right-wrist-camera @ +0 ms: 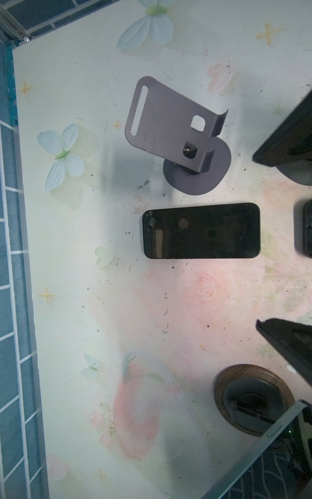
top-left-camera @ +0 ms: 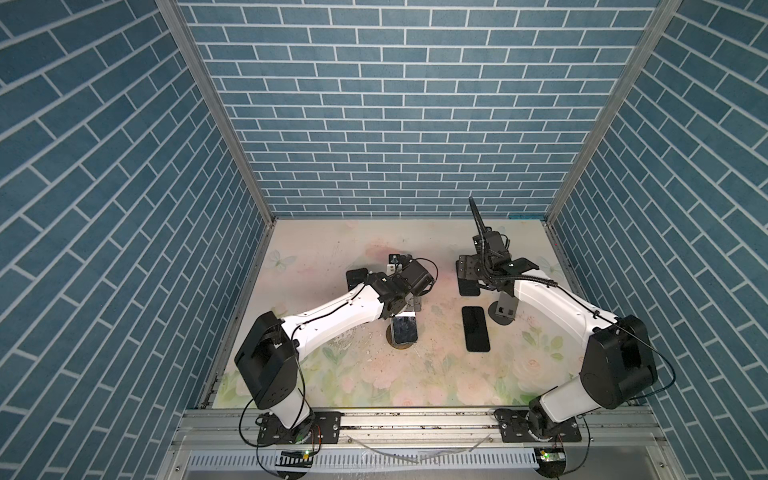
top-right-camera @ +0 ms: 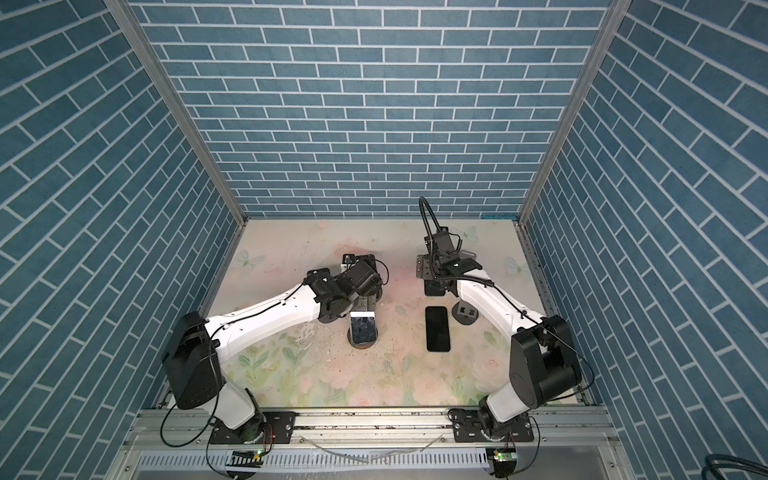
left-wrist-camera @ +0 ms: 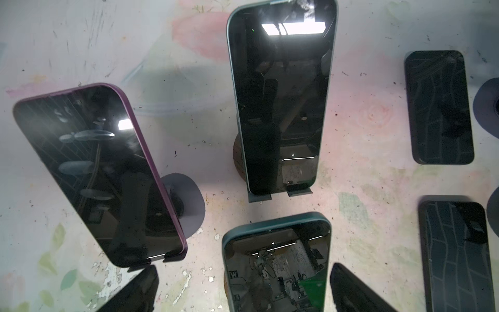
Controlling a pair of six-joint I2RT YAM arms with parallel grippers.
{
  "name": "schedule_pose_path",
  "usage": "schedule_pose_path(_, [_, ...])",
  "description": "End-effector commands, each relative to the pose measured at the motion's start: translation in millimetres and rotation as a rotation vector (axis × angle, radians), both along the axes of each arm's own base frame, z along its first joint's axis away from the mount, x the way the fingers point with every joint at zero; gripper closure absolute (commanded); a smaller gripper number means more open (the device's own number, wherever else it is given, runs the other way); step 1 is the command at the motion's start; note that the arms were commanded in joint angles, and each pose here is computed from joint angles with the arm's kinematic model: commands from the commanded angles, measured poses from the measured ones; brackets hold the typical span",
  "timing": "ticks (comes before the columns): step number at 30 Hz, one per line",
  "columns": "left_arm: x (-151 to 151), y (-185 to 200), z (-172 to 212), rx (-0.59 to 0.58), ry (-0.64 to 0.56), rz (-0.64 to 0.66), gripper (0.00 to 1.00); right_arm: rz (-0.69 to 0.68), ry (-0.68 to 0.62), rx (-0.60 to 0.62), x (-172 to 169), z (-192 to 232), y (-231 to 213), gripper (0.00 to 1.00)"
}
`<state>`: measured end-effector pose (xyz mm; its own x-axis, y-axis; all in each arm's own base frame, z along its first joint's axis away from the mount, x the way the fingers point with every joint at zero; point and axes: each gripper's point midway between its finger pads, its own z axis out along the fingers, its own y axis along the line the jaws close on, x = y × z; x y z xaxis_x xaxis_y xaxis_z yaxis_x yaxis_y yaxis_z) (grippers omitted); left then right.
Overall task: Remove the phone from the phone stand
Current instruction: 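Move the left gripper over the teal-cased phone on its stand and grasp it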
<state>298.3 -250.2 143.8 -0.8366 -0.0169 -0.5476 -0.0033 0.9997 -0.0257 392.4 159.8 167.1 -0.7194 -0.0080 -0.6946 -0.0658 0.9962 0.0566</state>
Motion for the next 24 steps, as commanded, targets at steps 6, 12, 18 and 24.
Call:
schedule_pose_path(6, [0, -14, -3, -0.037, 0.026, 0.015, 0.00, 0.024, -0.022, -0.002, -6, -1, -3, 0.10])
schedule_pose_path(12, [3, -17, -7, -0.035, 0.028, 0.022, 0.00, 0.029, -0.016, 0.000, -7, -2, -5, 0.10])
schedule_pose_path(18, [6, -18, -12, -0.020, 0.025, 0.028, 0.00, 0.033, -0.006, 0.007, -7, -6, -6, 0.09])
schedule_pose_path(24, [10, -19, -18, -0.014, 0.024, 0.040, 0.00, 0.037, 0.005, 0.024, -8, -10, -5, 0.09])
